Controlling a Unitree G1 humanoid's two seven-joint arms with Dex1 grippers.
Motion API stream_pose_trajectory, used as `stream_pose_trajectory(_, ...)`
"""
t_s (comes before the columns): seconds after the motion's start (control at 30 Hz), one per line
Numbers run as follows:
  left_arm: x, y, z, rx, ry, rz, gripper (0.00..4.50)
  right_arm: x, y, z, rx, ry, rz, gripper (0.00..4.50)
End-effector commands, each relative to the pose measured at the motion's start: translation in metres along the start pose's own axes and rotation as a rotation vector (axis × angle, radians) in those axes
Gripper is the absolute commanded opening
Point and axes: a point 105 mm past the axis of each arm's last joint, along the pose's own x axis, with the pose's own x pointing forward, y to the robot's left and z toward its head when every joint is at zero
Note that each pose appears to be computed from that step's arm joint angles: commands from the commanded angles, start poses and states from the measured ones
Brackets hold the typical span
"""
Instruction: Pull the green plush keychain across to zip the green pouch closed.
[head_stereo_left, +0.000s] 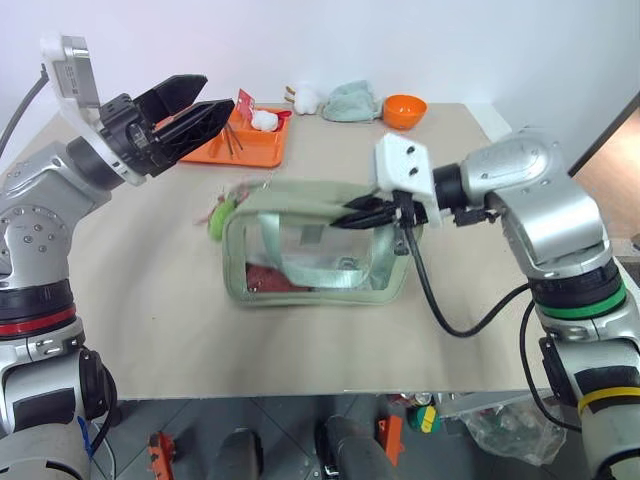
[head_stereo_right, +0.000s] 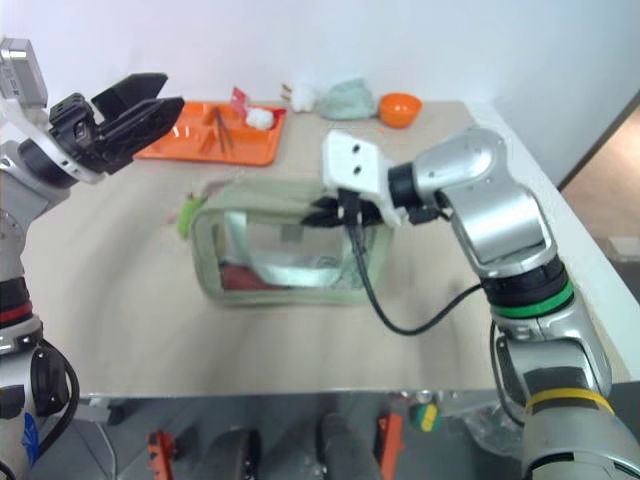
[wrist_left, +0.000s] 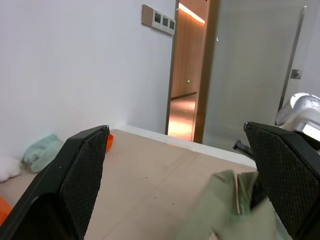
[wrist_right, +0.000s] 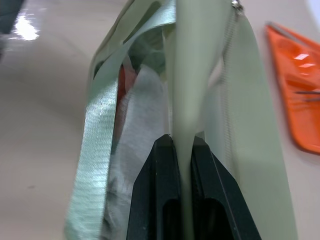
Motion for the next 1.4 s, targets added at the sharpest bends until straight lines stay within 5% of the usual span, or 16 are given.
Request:
stream_pose_trajectory(0.03,-0.002,-0.003,0.011,0.031,-0.020,-0.009,4.50,0.000,0.004,0.013,-0.062,-0.021,-0.013,0.07)
stream_pose_trajectory(0.57,0.001,-0.002,0.003,0.002,-0.008,-0.022,4.50,-0.012,-0.024,0.022,-0.102,-0.007,-0.109,0.07)
stream_pose_trajectory(0.93,0.001,-0.002,0.003,-0.005,-0.007,-0.021,4.50,0.017,-0.002,0.003,-0.100,0.017,-0.027,0.07)
stream_pose_trajectory(1.33,0.002,-0.004,0.001,-0.011,-0.003,-0.021,4.50,0.021,-0.012,0.014,-0.010,-0.060,-0.059,0.07)
stream_pose_trajectory(1.37,0.002,-0.004,0.000,-0.012,-0.002,-0.022,4.50,0.019,-0.010,0.015,-0.008,-0.067,-0.044,0.71)
stream_pose_trajectory(1.4,0.002,-0.004,-0.001,-0.012,-0.001,-0.022,4.50,0.018,-0.009,0.016,-0.007,-0.072,-0.032,0.89)
